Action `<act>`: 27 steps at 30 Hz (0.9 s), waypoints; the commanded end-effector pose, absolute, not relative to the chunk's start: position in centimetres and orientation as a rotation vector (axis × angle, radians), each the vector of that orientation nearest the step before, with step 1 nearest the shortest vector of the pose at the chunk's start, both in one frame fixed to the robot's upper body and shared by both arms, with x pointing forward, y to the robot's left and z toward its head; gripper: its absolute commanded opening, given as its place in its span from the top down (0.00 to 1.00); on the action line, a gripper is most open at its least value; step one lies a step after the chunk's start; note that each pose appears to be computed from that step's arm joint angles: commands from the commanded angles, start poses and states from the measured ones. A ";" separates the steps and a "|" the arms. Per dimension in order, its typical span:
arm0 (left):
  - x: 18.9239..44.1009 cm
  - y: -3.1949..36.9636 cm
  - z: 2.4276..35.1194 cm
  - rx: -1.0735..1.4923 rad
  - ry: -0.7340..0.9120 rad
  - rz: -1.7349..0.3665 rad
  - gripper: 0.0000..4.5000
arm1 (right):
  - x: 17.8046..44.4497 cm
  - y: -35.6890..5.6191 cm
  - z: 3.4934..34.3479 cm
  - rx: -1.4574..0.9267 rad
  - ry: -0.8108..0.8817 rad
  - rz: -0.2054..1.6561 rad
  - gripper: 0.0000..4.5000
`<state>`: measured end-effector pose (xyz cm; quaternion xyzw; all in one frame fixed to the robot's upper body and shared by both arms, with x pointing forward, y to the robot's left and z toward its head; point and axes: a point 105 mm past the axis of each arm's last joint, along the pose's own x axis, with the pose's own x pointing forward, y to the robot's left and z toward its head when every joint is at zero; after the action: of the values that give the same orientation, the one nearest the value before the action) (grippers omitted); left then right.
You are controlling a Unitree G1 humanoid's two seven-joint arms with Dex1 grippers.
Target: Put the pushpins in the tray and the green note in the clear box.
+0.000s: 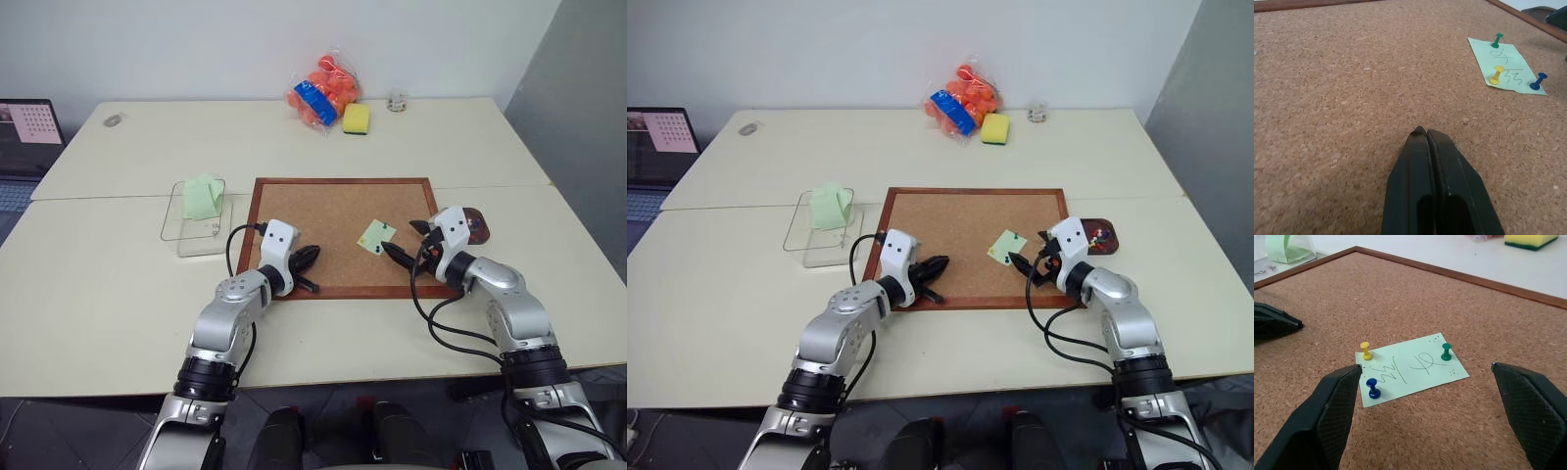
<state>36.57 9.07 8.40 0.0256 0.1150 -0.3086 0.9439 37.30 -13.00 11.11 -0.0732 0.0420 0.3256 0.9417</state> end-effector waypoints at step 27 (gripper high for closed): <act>35.5 7.7 6.1 0.062 0.332 -0.655 0.99 | 41.9 -11.4 10.9 -0.018 0.102 0.625 0.00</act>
<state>36.48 8.21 8.30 0.0326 0.1198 -0.3125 0.9418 41.46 -11.11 9.78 -0.0093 0.0719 0.3131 0.9470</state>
